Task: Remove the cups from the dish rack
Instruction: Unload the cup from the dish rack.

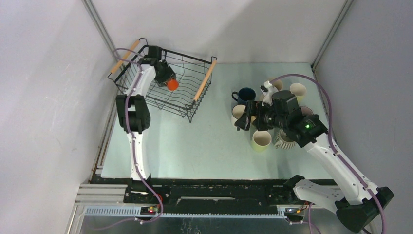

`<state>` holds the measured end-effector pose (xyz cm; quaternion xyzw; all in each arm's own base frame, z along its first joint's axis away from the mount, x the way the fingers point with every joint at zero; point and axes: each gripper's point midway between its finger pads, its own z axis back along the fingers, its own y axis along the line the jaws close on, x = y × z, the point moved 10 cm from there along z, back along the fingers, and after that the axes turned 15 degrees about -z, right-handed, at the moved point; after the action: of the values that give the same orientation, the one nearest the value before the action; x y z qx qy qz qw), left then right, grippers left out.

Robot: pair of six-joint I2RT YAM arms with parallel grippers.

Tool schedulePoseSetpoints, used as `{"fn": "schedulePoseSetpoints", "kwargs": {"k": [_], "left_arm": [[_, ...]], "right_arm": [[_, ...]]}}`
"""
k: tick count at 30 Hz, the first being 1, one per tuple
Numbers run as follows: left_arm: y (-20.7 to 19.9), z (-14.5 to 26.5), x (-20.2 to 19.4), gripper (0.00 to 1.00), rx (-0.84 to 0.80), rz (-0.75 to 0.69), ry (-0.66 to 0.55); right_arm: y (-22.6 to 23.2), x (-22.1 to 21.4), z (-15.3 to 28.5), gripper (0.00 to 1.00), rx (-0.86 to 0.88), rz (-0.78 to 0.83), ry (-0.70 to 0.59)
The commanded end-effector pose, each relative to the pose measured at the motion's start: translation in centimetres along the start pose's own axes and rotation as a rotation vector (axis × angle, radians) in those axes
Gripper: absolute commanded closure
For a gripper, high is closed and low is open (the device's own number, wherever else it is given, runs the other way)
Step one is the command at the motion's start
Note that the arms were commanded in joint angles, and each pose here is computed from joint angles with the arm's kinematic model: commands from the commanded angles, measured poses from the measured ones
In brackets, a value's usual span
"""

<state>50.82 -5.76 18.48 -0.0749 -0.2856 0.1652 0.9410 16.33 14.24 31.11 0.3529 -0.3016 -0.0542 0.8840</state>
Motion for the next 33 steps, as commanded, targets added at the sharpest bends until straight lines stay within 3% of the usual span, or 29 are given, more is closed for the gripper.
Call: {"fn": "schedulePoseSetpoints", "kwargs": {"k": [1,14,33], "left_arm": [[-1.0,5.4,1.8,0.68,-0.127,0.020,-0.080],[-2.0,11.3,1.4,0.69,-0.282,0.065,-0.107],[-3.0,18.2,-2.6,0.70,-0.476,0.111,-0.095]], "right_arm": [[0.9,0.3,-0.4,0.00,0.059,-0.011,-0.009],[3.0,1.3,-1.8,0.00,0.214,-0.049,-0.005],[6.0,3.9,-5.7,0.00,0.425,-0.087,-0.051]]}}
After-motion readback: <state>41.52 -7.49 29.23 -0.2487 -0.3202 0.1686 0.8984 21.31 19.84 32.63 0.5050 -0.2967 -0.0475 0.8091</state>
